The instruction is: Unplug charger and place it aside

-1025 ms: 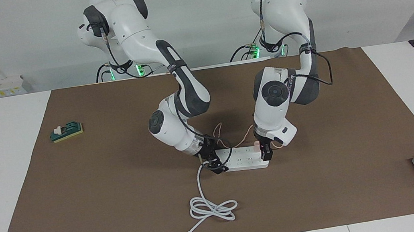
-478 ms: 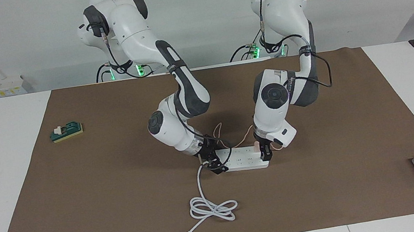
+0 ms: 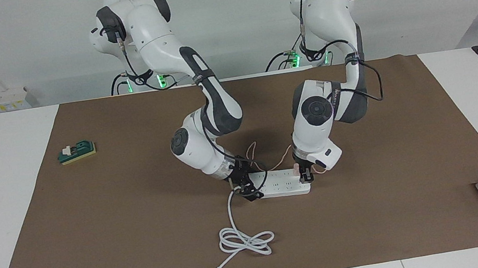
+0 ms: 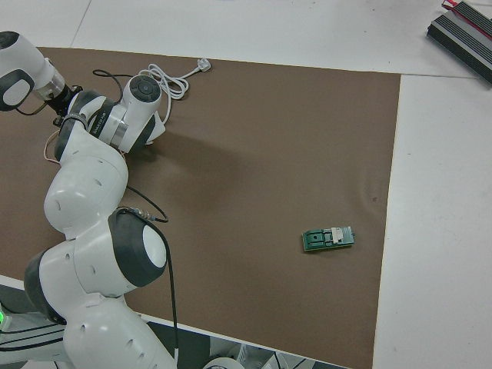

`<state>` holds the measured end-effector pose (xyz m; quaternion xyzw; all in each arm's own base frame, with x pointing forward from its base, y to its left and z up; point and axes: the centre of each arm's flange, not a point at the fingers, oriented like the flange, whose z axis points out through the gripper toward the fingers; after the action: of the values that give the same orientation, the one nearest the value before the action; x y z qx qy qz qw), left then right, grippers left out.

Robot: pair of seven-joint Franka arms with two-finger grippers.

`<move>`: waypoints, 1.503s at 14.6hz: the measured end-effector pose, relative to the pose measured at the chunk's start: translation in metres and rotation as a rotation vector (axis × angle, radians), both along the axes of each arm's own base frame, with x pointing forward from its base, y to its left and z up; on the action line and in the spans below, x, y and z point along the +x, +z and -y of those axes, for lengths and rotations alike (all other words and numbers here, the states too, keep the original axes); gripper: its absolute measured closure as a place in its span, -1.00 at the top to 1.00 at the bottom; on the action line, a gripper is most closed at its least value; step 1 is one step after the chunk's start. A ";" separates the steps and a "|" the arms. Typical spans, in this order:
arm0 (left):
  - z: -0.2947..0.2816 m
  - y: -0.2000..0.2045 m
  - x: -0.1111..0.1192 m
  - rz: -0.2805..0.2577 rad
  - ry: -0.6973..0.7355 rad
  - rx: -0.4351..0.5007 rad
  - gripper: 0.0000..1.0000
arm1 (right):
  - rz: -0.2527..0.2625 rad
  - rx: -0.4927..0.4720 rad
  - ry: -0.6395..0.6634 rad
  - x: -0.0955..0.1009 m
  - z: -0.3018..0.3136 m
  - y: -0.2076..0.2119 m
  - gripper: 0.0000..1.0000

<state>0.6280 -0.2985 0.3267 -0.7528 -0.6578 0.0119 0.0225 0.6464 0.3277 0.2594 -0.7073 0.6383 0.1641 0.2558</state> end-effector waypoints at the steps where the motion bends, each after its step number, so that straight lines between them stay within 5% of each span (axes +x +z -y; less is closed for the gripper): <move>1: 0.000 0.000 0.000 0.000 -0.001 0.000 0.10 | 0.000 0.000 0.000 0.000 0.000 0.000 0.92; 3: 0.001 0.001 -0.001 -0.003 -0.005 0.001 -0.38 | -0.001 0.001 -0.001 0.000 0.000 0.000 0.92; 19: 0.002 0.007 -0.001 -0.005 -0.047 0.002 -0.38 | -0.001 0.002 -0.002 0.000 0.000 0.000 0.92; 22: -0.003 0.084 -0.003 -0.018 -0.066 0.008 -0.38 | -0.001 0.002 -0.002 0.000 0.000 0.000 0.92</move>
<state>0.6247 -0.2959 0.4103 -0.7737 -0.6325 0.0150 0.0318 0.6464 0.3275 0.2593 -0.7065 0.6388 0.1649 0.2563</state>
